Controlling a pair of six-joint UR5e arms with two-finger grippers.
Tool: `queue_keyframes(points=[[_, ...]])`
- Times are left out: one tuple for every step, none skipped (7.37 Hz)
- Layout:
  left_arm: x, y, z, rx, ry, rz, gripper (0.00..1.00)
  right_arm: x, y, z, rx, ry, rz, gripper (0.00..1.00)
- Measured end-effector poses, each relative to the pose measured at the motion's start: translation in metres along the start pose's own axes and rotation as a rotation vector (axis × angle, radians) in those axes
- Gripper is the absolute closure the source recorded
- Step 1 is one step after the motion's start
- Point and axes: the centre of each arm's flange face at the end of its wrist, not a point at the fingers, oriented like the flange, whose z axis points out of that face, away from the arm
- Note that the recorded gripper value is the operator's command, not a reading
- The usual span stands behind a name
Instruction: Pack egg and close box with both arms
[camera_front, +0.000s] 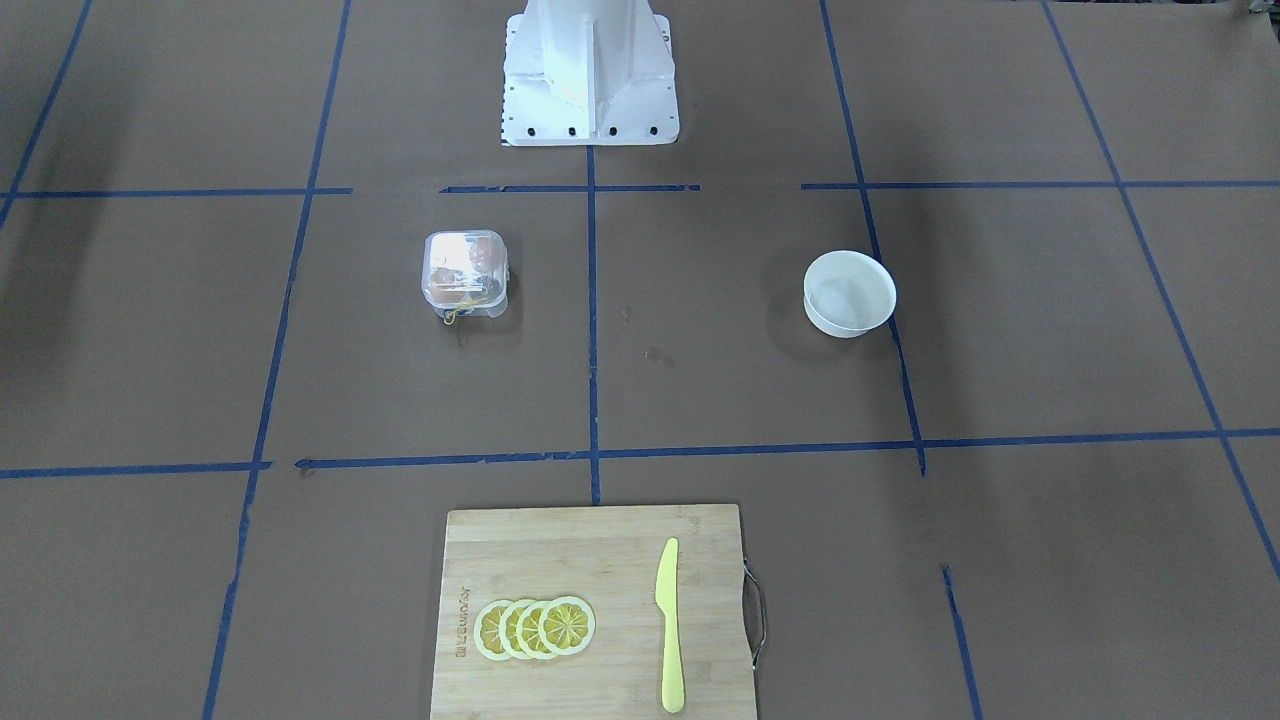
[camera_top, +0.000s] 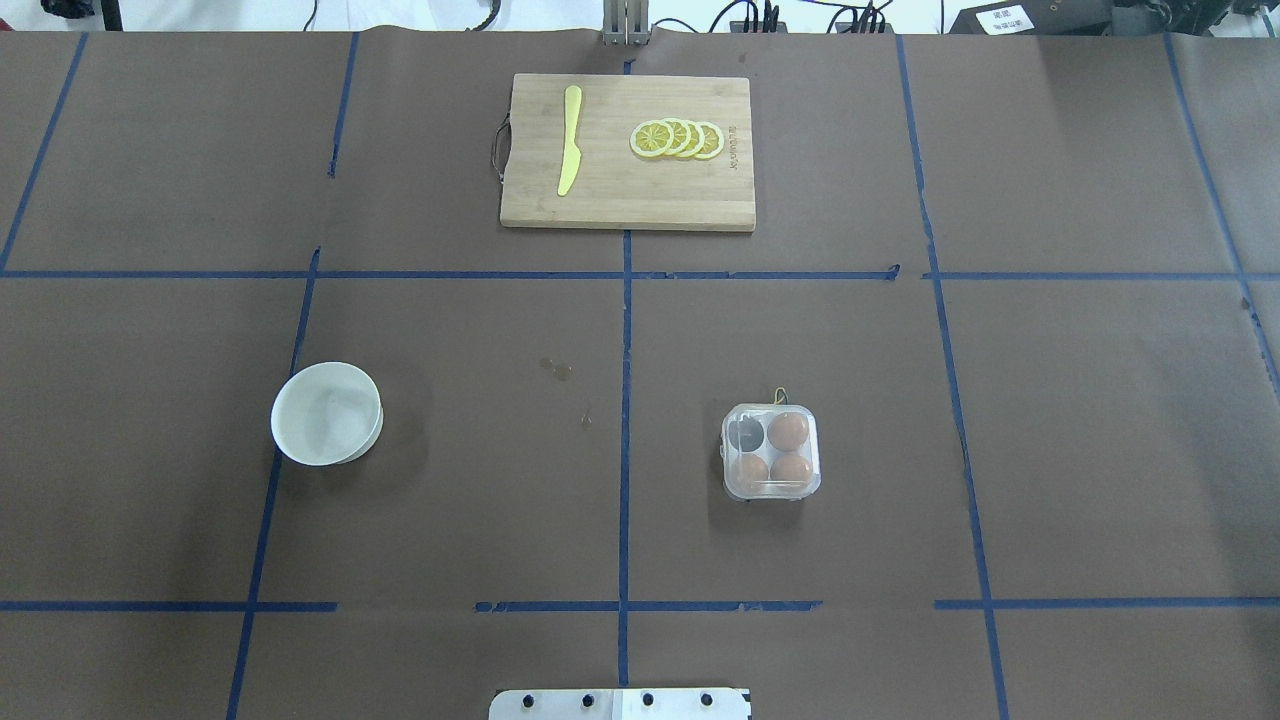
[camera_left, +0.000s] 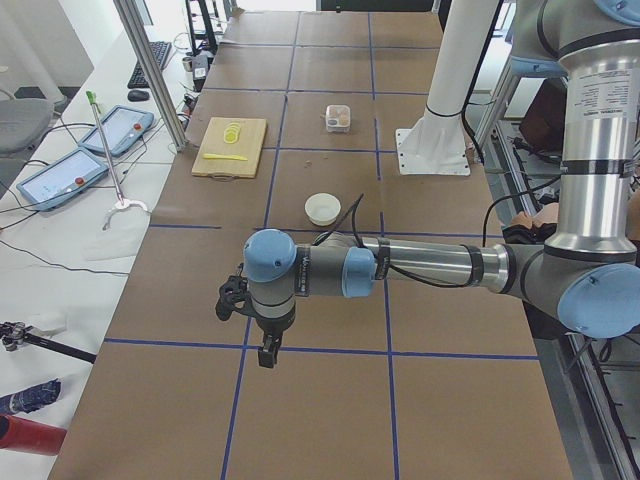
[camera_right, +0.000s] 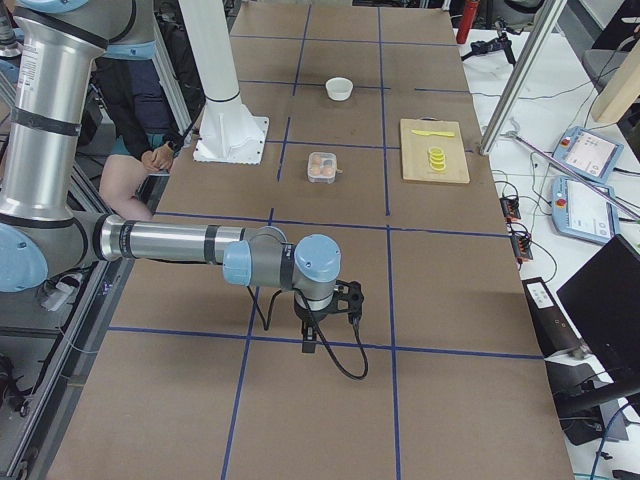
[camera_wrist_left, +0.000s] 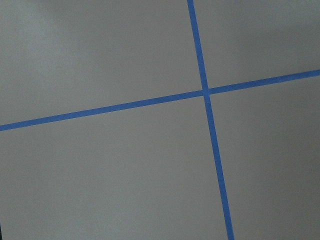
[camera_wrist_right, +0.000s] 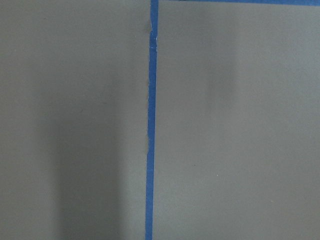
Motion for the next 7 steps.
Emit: queue_keyframes(points=[[0.0016, -0.0028, -0.0022, 0.022, -0.004, 0.019, 0.00, -0.0014, -0.0005, -0.0008, 0.004, -0.007, -0.002, 0.00], [0.0028, -0.0049, -0.0038, 0.039, -0.008, 0.034, 0.00, -0.0025, -0.0010, -0.0018, 0.007, -0.011, -0.004, 0.00], [0.0031, -0.0059, -0.0045, 0.046, -0.010, 0.040, 0.00, -0.0034, -0.0016, -0.0026, 0.009, -0.012, -0.005, 0.00], [0.0034, -0.0062, -0.0050, 0.049, -0.012, 0.044, 0.00, -0.0040, -0.0023, -0.0033, 0.011, -0.012, -0.005, 0.00], [0.0040, -0.0061, -0.0056, 0.052, -0.011, 0.047, 0.00, -0.0047, -0.0028, -0.0040, 0.012, -0.012, -0.006, 0.00], [0.0044, -0.0060, -0.0059, 0.053, -0.011, 0.048, 0.00, -0.0050, -0.0029, -0.0044, 0.013, -0.011, -0.007, 0.00], [0.0043, -0.0055, -0.0057, 0.052, -0.011, 0.047, 0.00, -0.0050, -0.0028, -0.0044, 0.013, -0.011, -0.008, 0.00]])
